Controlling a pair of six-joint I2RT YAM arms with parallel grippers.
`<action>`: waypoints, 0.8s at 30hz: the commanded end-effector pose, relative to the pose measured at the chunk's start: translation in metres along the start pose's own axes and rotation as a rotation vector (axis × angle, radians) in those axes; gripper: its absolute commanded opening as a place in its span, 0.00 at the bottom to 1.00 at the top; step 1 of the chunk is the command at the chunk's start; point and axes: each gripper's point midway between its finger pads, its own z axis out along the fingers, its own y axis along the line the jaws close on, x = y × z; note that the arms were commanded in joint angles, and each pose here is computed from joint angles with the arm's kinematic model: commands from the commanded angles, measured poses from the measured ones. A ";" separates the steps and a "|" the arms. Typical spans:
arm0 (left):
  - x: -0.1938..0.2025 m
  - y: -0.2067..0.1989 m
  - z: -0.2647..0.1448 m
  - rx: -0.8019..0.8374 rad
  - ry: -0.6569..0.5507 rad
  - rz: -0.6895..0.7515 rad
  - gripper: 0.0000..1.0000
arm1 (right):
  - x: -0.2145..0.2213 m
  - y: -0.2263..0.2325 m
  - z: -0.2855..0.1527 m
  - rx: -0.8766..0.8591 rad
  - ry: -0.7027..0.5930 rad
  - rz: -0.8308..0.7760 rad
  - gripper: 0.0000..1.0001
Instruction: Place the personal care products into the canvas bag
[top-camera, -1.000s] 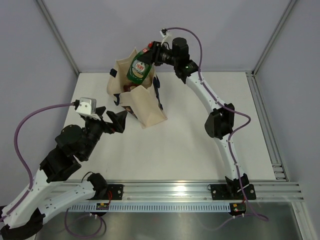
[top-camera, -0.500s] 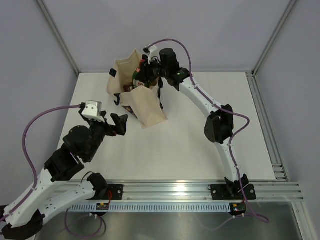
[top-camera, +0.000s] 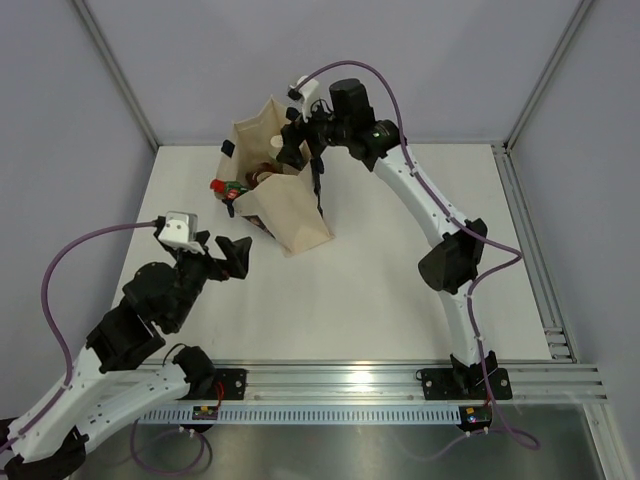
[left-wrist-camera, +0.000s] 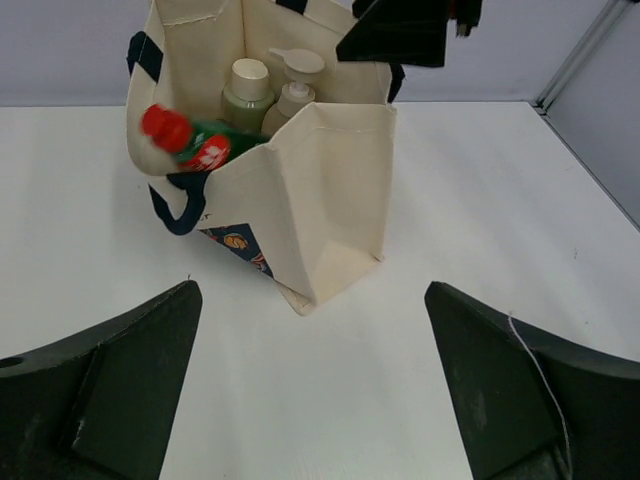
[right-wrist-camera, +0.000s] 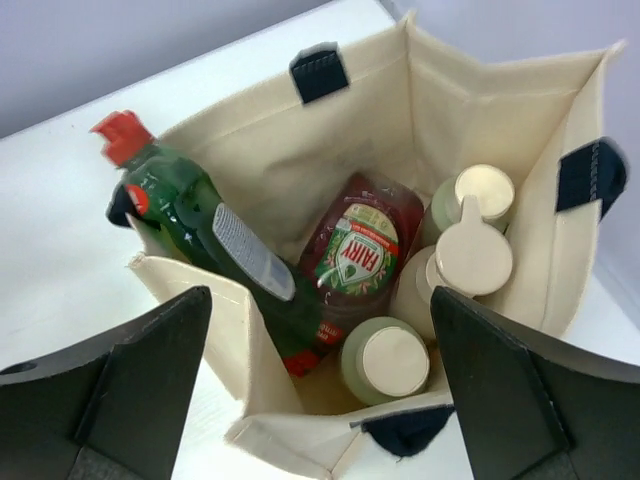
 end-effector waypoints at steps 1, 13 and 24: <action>-0.008 -0.001 0.005 -0.029 -0.003 -0.039 0.99 | -0.081 0.012 -0.064 0.051 -0.135 -0.027 0.99; -0.032 0.024 0.000 -0.215 -0.010 -0.097 0.99 | -0.053 0.029 -0.085 -0.024 -0.082 0.031 0.99; -0.026 0.009 0.032 -0.233 0.280 -0.273 0.99 | 0.004 -0.062 -0.166 0.565 0.000 0.190 1.00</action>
